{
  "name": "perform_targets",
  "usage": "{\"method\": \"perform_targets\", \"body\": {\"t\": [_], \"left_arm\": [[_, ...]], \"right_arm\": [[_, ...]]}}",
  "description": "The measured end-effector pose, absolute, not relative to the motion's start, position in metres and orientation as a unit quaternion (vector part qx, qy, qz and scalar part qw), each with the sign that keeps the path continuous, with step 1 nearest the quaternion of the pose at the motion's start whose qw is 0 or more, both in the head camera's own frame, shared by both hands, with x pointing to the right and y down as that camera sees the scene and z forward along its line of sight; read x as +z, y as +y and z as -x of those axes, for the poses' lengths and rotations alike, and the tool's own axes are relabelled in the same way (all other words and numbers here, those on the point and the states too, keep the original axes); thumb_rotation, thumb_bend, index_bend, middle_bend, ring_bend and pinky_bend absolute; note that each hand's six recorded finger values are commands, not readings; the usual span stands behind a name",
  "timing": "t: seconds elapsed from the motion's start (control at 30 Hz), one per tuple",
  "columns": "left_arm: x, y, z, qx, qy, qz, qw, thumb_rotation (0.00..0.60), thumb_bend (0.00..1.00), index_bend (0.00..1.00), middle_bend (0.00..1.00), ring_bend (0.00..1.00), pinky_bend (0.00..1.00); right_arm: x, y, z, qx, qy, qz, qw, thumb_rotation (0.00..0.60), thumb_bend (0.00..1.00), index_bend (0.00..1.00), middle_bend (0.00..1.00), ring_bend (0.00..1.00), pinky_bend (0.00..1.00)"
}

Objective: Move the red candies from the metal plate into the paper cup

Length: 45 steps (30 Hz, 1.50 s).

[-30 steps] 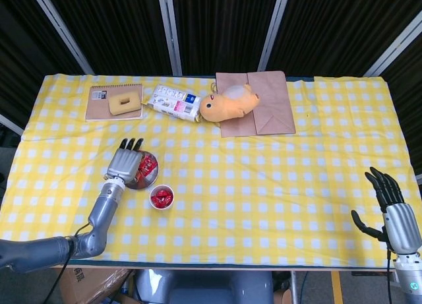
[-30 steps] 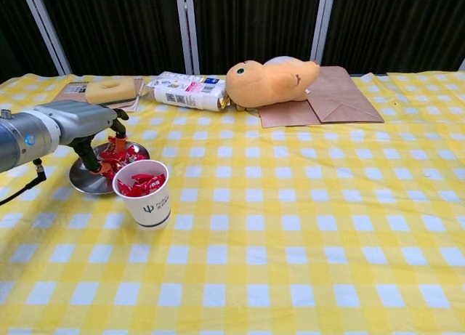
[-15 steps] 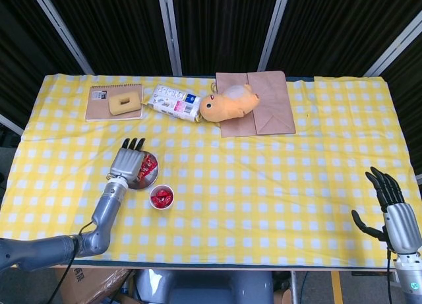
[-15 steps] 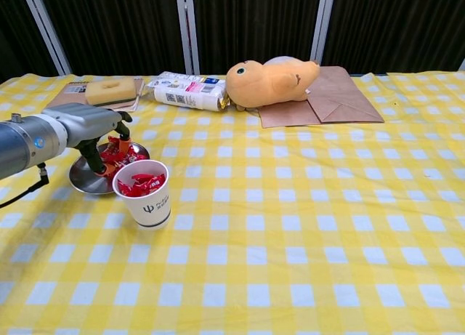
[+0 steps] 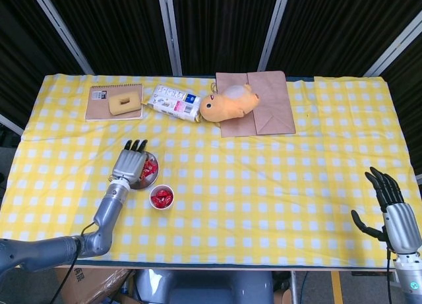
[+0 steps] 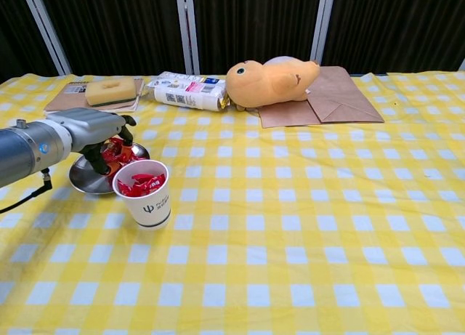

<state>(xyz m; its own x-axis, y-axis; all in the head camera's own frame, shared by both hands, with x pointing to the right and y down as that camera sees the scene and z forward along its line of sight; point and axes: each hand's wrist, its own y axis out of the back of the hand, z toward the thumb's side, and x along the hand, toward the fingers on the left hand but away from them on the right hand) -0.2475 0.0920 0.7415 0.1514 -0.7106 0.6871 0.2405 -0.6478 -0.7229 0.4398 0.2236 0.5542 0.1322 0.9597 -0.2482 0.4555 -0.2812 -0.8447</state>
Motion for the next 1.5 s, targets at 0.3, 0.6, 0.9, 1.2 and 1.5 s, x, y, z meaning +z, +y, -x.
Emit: {"method": "perform_targets", "body": {"t": [0.3, 0.6, 0.9, 1.2, 1.5], "left_arm": [[0.734, 0.091, 0.249, -0.618, 0.189, 0.658, 0.386, 0.600, 0.53, 0.49, 0.01, 0.00, 0.00], [0.712, 0.084, 0.254, -0.601, 0.223, 0.666, 0.382, 0.600, 0.53, 0.49, 0.01, 0.00, 0.00], [0.675, 0.087, 0.236, -0.551, 0.251, 0.701, 0.376, 0.600, 0.53, 0.49, 0.01, 0.00, 0.00], [0.645, 0.113, 0.200, -0.485, 0.235, 0.748, 0.387, 0.600, 0.51, 0.49, 0.01, 0.00, 0.00], [0.646, 0.131, 0.192, -0.482, 0.196, 0.760, 0.388, 0.600, 0.49, 0.48, 0.01, 0.00, 0.00]], "right_arm": [[0.554, 0.223, -0.440, 0.409, -0.516, 0.687, 0.307, 0.600, 0.42, 0.00, 0.00, 0.00, 0.00], [0.553, 0.224, -0.439, 0.408, -0.516, 0.687, 0.308, 0.600, 0.42, 0.00, 0.00, 0.00, 0.00], [0.554, 0.224, -0.439, 0.409, -0.515, 0.686, 0.310, 0.600, 0.42, 0.00, 0.00, 0.00, 0.00], [0.547, 0.227, -0.442, 0.410, -0.517, 0.684, 0.311, 0.600, 0.42, 0.00, 0.00, 0.00, 0.00], [0.546, 0.227, -0.443, 0.409, -0.519, 0.685, 0.308, 0.600, 0.42, 0.00, 0.00, 0.00, 0.00]]}}
